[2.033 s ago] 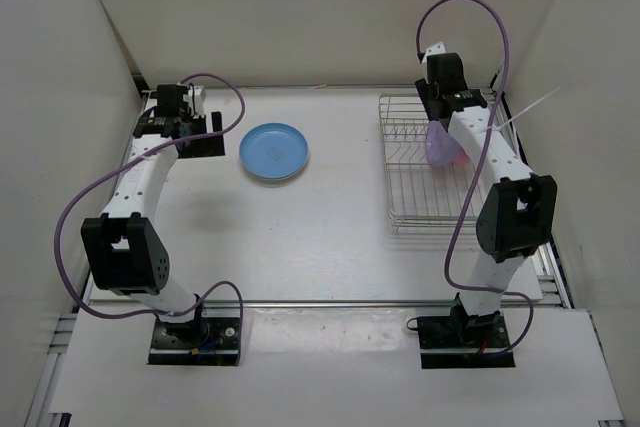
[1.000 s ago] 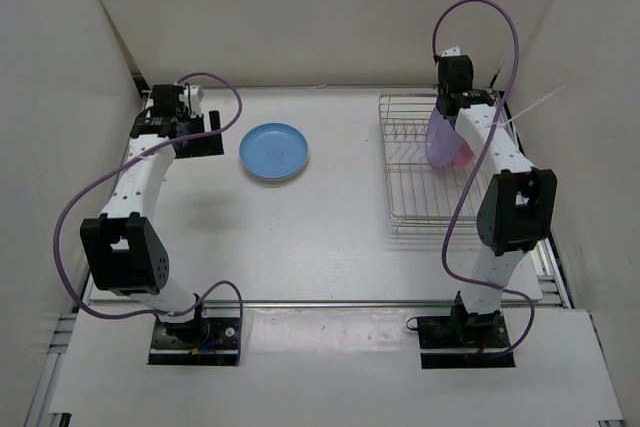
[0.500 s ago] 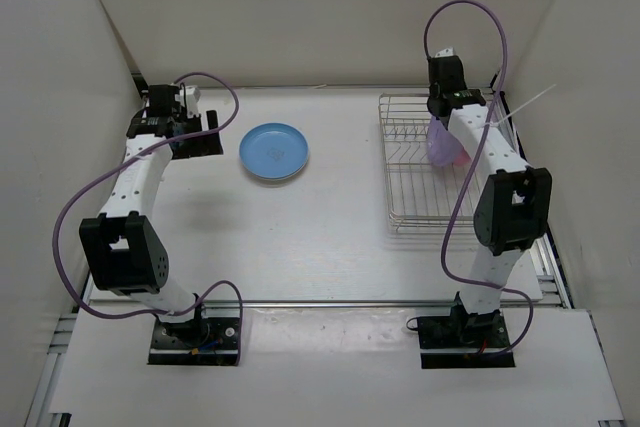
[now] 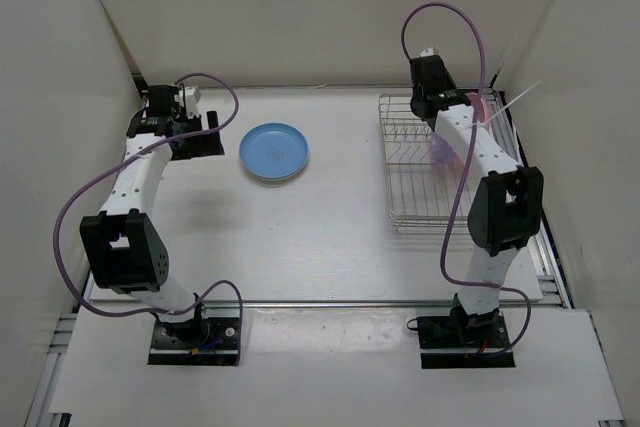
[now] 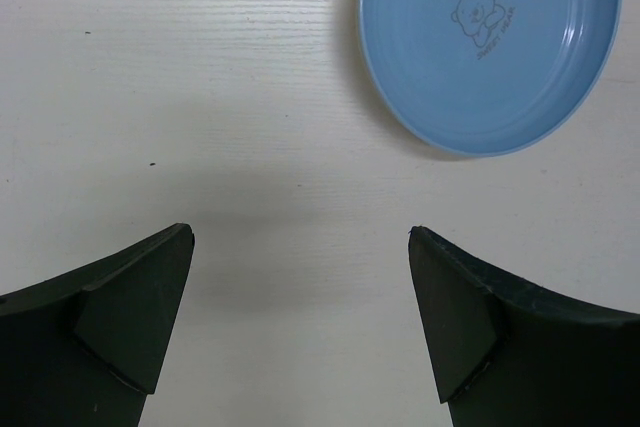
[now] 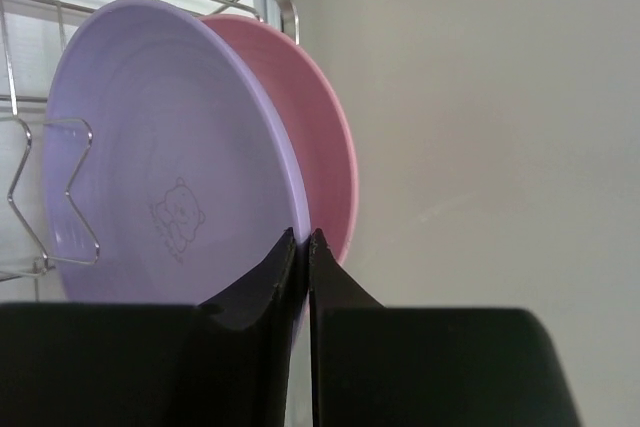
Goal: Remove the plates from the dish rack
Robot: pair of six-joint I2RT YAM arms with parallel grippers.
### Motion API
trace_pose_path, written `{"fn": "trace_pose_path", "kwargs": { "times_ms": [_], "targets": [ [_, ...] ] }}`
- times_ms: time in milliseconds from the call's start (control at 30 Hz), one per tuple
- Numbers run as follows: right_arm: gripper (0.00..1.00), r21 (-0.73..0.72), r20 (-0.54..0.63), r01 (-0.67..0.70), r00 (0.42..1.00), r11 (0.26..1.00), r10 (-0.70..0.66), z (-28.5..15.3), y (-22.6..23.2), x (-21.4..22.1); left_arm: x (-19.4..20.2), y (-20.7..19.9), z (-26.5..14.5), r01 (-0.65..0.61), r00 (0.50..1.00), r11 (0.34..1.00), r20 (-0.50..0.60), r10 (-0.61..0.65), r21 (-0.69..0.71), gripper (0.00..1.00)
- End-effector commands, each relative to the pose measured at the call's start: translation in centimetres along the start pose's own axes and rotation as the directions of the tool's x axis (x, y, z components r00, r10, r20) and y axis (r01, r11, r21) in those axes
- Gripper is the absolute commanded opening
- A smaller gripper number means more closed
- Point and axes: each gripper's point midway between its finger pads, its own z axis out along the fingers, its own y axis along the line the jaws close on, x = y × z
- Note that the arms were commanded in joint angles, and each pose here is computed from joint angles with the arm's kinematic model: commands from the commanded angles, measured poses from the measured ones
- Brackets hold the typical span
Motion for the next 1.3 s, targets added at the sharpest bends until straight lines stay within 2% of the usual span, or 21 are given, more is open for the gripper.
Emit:
{"fn": "trace_pose_path", "kwargs": {
  "times_ms": [0, 433, 600, 733, 767, 800, 833, 867, 900, 933, 1033, 1067, 1133, 1167, 1233, 1267],
  "targets": [
    [0.0, 0.092, 0.064, -0.028, 0.998, 0.995, 0.022, -1.7, -2.9, -2.8, -1.0, -0.4, -0.9, 0.004, 0.999, 1.0, 0.037, -0.005, 0.025, 1.0],
    [0.0, 0.185, 0.154, -0.07, 0.987, 0.98, 0.042, -7.0, -8.8, -3.7, -0.2, -1.5, -1.9, -0.04, 0.998, 0.995, 0.052, 0.036, 0.087, 1.0],
    [0.0, 0.207, 0.213, -0.141, 0.972, 0.968, 0.096, -9.2, -11.3, -4.8, 0.1, -1.9, -2.4, -0.045, 0.997, 0.993, 0.067, 0.038, 0.107, 1.0],
    [0.0, 0.13, 0.293, -0.21, 0.942, 0.969, 0.165, -11.8, -11.9, -5.4, -0.3, -3.6, -2.9, -0.086, 0.992, 0.976, 0.11, 0.065, 0.202, 1.0],
    [0.0, 0.058, 0.313, -0.249, 0.924, 0.967, 0.219, -12.3, -10.8, -5.7, -0.2, -5.4, -3.4, -0.105, 0.991, 0.947, 0.113, 0.074, 0.303, 1.0],
    [0.0, -0.071, 0.363, -0.24, 0.898, 0.968, 0.249, -13.1, -9.4, -6.9, -0.3, -6.3, -3.5, -0.137, 0.987, 0.922, 0.134, 0.094, 0.362, 1.0],
    [0.0, -0.156, 0.354, -0.216, 0.899, 0.964, 0.259, -13.7, -8.1, -6.4, -0.1, -7.5, -4.0, -0.143, 0.986, 0.893, 0.136, 0.093, 0.426, 1.0],
    [0.0, -0.247, 0.356, -0.231, 0.882, 0.941, 0.31, -14.3, -6.9, -6.6, -0.4, -9.7, -5.4, -0.182, 0.98, 0.817, 0.168, 0.106, 0.547, 1.0],
    [0.0, -0.32, 0.366, -0.208, 0.873, 0.924, 0.324, -15.0, -5.8, -6.9, -0.5, -10.7, -6.3, -0.194, 0.978, 0.775, 0.179, 0.105, 0.601, 1.0],
    [0.0, -0.464, 0.395, -0.133, 0.854, 0.876, 0.339, -16.9, -3.8, -7.4, -0.6, -13.3, -7.4, -0.24, 0.97, 0.677, 0.206, 0.132, 0.695, 1.0],
    [0.0, -0.627, 0.404, -0.036, 0.839, 0.778, 0.364, -19.1, -0.3, -7.1, -0.8, -17.6, -9.2, -0.283, 0.959, 0.532, 0.231, 0.165, 0.798, 1.0],
    [0.0, -0.658, 0.407, -0.021, 0.831, 0.753, 0.379, -19.9, 0.0, -7.1, -1.2, -18.7, -9.9, -0.308, 0.951, 0.501, 0.256, 0.171, 0.809, 1.0],
    [0.0, -0.725, 0.404, 0.031, 0.828, 0.688, 0.389, -21.1, 1.6, -7.1, -1.2, -20.5, -10.1, -0.264, 0.964, 0.463, 0.217, 0.152, 0.846, 1.0],
    [0.0, -0.742, 0.398, 0.032, 0.825, 0.67, 0.401, -21.4, 1.9, -7.2, -1.4, -22.2, -10.6, -0.284, 0.958, 0.427, 0.232, 0.17, 0.858, 1.0],
    [0.0, -0.772, 0.382, 0.037, 0.825, 0.635, 0.417, -22.0, 2.4, -7.1, -1.6, -23.8, -10.1, -0.297, 0.953, 0.433, 0.235, 0.19, 0.851, 1.0],
    [0.0, -0.794, 0.382, 0.06, 0.824, 0.605, 0.419, -22.6, 2.9, -7.3, -1.4, -25.3, -9.9, -0.307, 0.948, 0.412, 0.237, 0.214, 0.858, 1.0]
  ]
}}
